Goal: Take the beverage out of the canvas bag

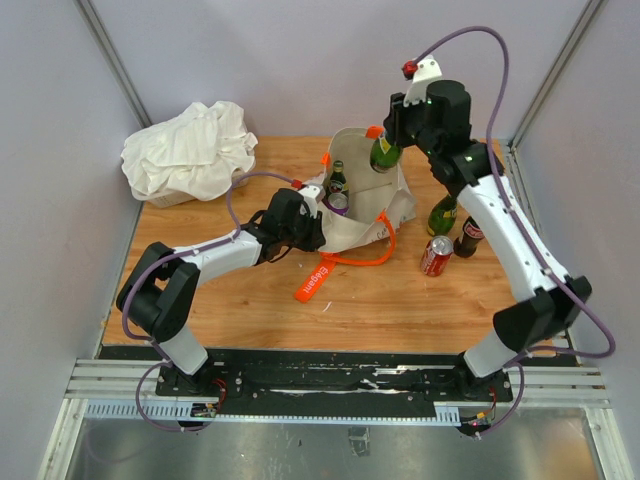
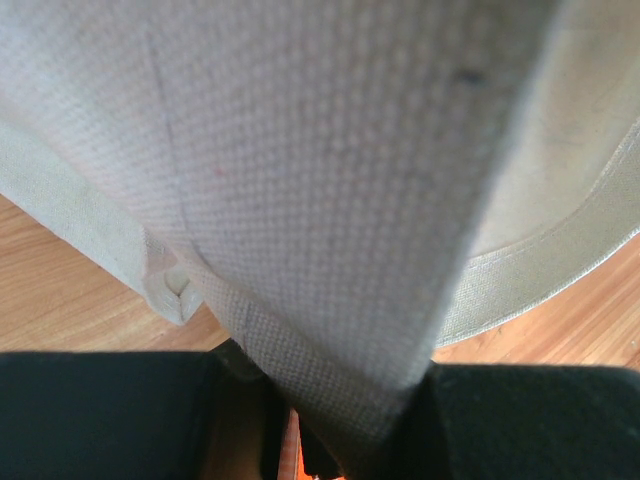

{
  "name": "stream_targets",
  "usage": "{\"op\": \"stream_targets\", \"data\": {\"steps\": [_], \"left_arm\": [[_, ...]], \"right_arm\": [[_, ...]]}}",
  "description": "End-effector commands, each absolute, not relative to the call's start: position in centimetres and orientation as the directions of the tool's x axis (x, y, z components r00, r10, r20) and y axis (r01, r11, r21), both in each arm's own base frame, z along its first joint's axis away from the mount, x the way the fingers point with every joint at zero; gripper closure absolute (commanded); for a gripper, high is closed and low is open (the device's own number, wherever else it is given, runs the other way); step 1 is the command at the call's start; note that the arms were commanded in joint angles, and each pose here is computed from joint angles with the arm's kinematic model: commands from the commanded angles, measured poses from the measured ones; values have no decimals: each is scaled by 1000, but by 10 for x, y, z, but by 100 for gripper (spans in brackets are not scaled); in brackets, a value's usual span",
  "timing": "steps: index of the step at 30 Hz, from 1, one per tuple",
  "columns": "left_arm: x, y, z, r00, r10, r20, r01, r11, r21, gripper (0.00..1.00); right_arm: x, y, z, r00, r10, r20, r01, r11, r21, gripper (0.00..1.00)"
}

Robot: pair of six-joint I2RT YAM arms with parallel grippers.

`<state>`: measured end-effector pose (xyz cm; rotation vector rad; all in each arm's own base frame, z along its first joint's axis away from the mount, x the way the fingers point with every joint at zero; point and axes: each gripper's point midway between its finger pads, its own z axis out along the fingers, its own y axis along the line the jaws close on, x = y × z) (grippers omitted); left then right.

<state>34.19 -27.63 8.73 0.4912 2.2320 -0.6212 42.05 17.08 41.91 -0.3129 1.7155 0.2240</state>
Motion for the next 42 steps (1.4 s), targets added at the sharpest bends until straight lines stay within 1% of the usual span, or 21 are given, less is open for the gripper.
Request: {"op": "stream_targets", "data": {"steps": [1, 6, 12, 17, 23, 35, 42], "left_arm": [[329, -277, 68, -672, 224, -706, 543, 797, -265, 89], [328, -280, 66, -676, 227, -701, 550, 789, -274, 89], [327, -281, 63, -678, 239, -695, 558, 783, -276, 89], [328, -281, 65, -678, 235, -696, 556, 783, -278, 89], [328, -281, 67, -677, 236, -697, 556, 785, -274, 89], [326, -275, 73, -671, 237, -702, 551, 794, -258, 89], [321, -268, 80, -672, 226, -705, 535, 806, -252, 89]], "right_arm": [[371, 135, 499, 74, -43, -996, -258, 964, -60, 99], [336, 103, 505, 74, -53, -996, -175, 982, -65, 99], [321, 89, 469, -13, -54, -998, -138, 989, -52, 99], [327, 96, 424, -110, -48, -993, -145, 989, -32, 99], [340, 105, 385, -181, -54, -982, -154, 988, -26, 99], [379, 113, 334, -252, -57, -966, -145, 989, -20, 99], [397, 102, 309, -298, -54, -953, -106, 994, -23, 99]]}}
